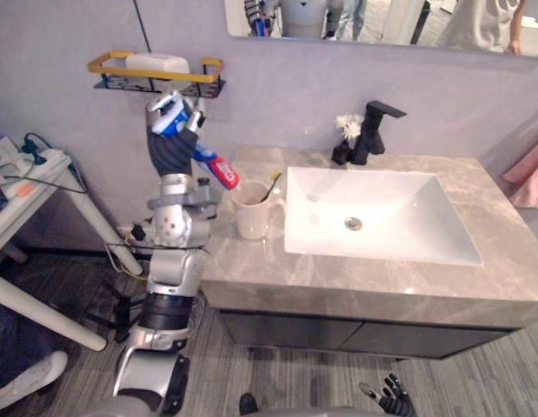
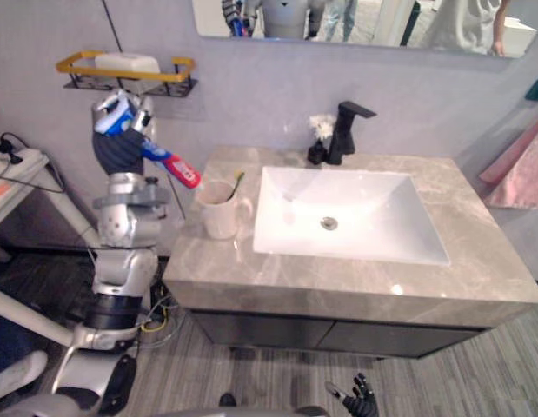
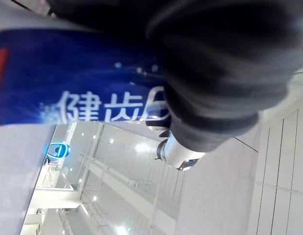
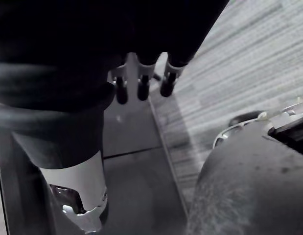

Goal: Organize washtable

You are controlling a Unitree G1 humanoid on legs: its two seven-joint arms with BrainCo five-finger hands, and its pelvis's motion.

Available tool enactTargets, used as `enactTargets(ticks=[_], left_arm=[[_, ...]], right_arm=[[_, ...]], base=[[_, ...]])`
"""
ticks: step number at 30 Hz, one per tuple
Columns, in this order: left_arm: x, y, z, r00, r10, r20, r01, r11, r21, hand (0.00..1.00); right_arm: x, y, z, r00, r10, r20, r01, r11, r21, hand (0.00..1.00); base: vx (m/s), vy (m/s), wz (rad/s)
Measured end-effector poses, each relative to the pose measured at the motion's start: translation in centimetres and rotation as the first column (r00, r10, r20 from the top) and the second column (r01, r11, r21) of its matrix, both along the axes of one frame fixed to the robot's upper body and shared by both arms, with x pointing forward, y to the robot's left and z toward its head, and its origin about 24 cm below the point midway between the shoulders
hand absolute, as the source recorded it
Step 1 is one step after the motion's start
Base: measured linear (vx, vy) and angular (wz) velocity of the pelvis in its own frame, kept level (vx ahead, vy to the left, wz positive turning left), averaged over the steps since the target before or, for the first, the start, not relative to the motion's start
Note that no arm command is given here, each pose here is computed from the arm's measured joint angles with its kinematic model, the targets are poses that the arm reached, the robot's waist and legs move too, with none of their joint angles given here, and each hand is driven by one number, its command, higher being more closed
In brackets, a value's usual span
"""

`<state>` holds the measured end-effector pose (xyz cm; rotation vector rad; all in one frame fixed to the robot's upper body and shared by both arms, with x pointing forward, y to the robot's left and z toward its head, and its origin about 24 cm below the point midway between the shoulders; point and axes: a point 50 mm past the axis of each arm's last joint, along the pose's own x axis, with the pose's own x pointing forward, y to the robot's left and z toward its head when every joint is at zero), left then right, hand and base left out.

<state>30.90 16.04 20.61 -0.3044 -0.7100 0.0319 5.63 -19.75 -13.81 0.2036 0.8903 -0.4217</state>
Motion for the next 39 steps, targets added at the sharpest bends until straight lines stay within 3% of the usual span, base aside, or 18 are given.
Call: enactTargets(ticks=[23, 24, 39], left_arm=[[1.3, -1.4, -2.6, 0.99, -0.046, -0.134, 0.048, 0.999, 0.009, 1.0], [1.3, -1.4, -2.6, 0.99, -0.046, -0.134, 0.048, 0.999, 0.009, 0.0], [1.7, -1.6, -3.4, 0.983, -0.045, -0.175, 0.046, 0.999, -0.003, 0.0]], right_arm=[[-0.2, 0.1, 0.0, 1.0, 0.01, 0.001, -0.01, 1.0, 0.013, 0.0], [-0.2, 0.1, 0.0, 1.0, 0.009, -0.001, -0.009, 1.0, 0.013, 0.0], [-0.3, 0.1, 0.0, 1.0, 0.008, -0.001, -0.008, 1.0, 0.014, 0.0]], base=[[0.01, 0.004, -0.02], [0.04, 0.013, -0.04], [0.03, 0.007, -0.01]])
